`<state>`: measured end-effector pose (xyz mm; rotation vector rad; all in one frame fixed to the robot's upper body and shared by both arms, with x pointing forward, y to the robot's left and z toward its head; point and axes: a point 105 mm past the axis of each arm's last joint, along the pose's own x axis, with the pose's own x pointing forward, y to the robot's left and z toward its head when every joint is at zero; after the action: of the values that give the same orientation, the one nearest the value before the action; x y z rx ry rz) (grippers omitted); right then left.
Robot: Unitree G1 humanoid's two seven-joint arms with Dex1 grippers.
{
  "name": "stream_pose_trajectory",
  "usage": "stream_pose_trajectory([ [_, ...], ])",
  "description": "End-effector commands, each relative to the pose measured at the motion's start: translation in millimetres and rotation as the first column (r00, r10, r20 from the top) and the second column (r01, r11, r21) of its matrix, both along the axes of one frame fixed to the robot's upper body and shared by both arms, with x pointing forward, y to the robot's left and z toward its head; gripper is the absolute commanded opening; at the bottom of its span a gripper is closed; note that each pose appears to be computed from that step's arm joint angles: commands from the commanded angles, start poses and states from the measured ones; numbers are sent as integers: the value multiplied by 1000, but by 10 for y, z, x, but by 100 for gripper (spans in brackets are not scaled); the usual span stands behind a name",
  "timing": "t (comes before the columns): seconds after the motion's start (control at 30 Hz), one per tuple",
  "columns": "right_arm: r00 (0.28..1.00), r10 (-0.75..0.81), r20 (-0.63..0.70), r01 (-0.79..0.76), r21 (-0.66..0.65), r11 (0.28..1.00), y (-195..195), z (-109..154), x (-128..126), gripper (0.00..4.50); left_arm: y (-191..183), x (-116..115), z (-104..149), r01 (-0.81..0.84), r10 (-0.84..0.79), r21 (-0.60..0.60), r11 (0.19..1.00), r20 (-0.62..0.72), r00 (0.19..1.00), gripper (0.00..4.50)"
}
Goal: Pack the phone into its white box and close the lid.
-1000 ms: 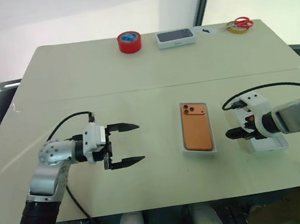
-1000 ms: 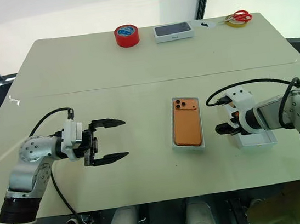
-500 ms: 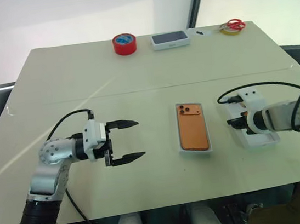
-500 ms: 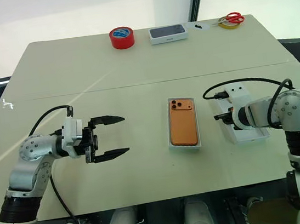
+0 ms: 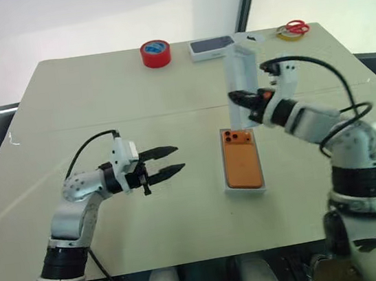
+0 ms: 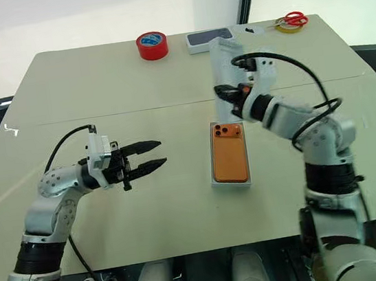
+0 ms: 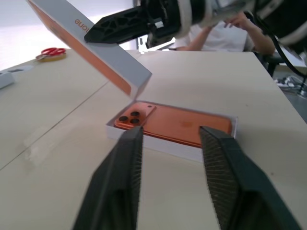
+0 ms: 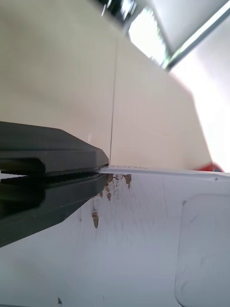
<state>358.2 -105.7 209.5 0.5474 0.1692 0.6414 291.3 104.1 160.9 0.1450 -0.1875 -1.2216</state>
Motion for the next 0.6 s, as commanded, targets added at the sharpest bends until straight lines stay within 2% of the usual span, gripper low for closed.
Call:
stream_pose_trajectory([
  [0.03,998,62,24,-66,256,964,144,248,-176,0,9,-1,96,-31,31,-47,998,9,999,4],
  [0.17,957,285,-54,-244,380,892,469,150,-629,0,4,4,92,-47,44,-67,997,-37,998,4],
  [0.23,915,378,-144,-279,451,847,547,28,-826,0,-7,6,93,-54,53,-58,997,-27,998,4],
  [0.3,880,418,-223,-282,461,841,561,-109,-926,0,-9,16,92,-62,60,-60,996,-33,998,4],
  [0.4,857,446,-258,-277,501,820,589,-205,-934,0,-7,17,88,-63,61,-59,996,-34,998,4],
  [0.5,851,408,-332,-238,448,862,510,-350,-769,0,-46,11,19,-49,48,-35,998,-36,998,4],
  [0.6,871,358,-337,-212,400,892,416,-432,-649,0,-91,17,-70,-50,49,-20,999,-52,997,4],
])
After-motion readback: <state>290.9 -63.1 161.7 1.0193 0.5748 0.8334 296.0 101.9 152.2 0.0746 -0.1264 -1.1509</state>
